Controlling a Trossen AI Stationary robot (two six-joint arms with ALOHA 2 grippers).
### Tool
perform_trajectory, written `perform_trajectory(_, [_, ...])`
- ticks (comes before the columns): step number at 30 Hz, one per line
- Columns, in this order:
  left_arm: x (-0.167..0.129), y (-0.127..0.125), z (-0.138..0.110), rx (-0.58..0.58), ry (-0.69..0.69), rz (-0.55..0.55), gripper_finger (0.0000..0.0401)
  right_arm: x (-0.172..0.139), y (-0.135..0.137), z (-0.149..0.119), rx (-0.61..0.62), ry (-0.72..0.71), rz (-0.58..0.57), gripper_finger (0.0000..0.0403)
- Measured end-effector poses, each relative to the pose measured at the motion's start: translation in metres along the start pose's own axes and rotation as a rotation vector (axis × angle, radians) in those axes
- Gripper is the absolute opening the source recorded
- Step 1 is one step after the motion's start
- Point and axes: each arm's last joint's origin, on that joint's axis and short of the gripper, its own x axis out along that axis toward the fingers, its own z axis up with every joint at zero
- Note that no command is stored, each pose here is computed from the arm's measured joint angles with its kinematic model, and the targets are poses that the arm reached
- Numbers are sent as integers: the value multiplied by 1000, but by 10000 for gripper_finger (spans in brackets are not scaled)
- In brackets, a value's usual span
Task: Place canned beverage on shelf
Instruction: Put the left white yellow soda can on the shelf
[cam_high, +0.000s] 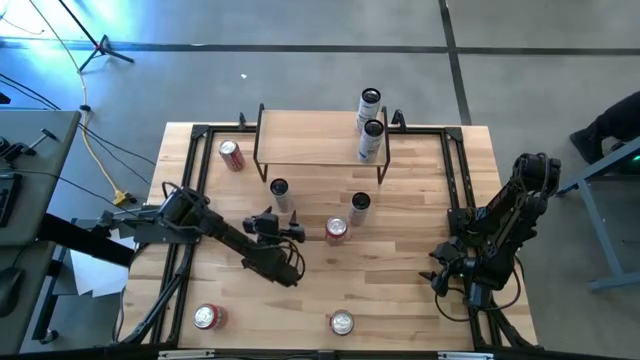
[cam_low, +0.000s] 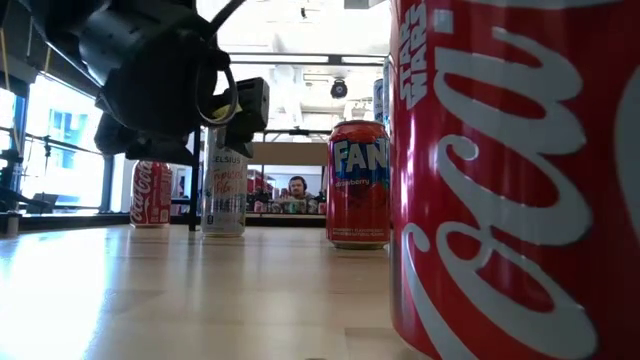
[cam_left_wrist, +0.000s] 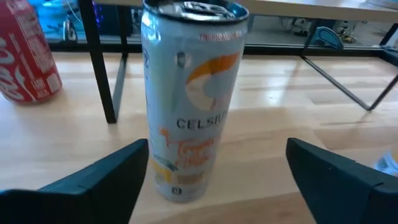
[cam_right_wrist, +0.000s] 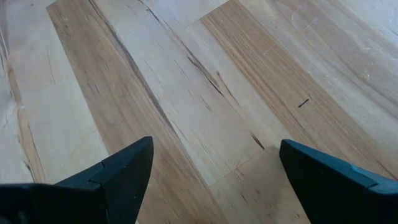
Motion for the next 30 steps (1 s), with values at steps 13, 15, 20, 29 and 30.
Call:
perform_trajectory(13, [23,3,11,11,-35,98,390,0,0,0,0,0,0,339])
perform_trajectory(15, [27,2,11,16,-46,104,390,0,0,0,0,0,0,339])
perform_trajectory(20, [39,4,3,21,-90,97,390,0,0,0,0,0,0,339])
perform_trajectory(29, [47,6,-3,-46,-107,76,390,0,0,0,0,0,0,339])
perform_trajectory(30, [49,6,-3,-47,-107,80,390,0,0,0,1,0,0,339])
